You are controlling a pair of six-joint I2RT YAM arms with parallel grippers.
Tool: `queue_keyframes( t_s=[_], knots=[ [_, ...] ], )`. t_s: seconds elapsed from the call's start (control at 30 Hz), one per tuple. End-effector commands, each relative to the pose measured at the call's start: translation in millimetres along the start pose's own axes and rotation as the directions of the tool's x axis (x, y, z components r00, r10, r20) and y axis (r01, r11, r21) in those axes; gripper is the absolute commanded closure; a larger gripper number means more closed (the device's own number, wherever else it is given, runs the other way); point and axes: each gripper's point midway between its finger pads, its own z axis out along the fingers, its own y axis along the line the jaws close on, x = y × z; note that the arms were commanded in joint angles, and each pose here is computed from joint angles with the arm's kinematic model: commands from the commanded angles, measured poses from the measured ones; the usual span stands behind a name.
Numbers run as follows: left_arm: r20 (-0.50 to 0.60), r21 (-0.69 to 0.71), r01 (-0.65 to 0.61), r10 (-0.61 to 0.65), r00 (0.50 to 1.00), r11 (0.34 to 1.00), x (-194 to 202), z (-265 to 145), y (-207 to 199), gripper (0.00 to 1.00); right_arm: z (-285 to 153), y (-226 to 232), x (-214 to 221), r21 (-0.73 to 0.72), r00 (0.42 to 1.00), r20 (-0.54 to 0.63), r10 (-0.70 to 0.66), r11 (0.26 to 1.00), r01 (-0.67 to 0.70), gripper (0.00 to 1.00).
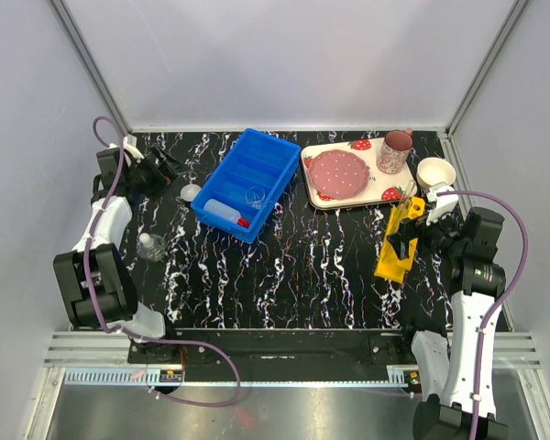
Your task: Organize the chemistry lab equipment
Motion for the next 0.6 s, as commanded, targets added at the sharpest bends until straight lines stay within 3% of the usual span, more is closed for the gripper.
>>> queue_keyframes(
  t_s=[0.0, 0.27, 0.57],
  knots=[
    [-0.001, 0.093, 0.051, -0.051, 0.999, 0.994, -9, 6, -1, 0.01, 1, 0, -5, -0.012, 1.0, 0.022, -0.022, 1.0, 0.022, 0.0],
    [-0.039, -0.063, 0.097, -0.099, 0.994, 0.993, -5, 38, 53, 0.05, 1, 0, -5, -0.012, 1.0, 0.021, -0.021, 1.0, 0.021, 0.0],
    [-0.092, -0.167, 0.12, -0.137, 0.986, 0.979, 3, 64, 89, 0.21, 2, -1, -4, -0.014, 1.0, 0.016, -0.019, 1.0, 0.019, 0.0]
  ],
)
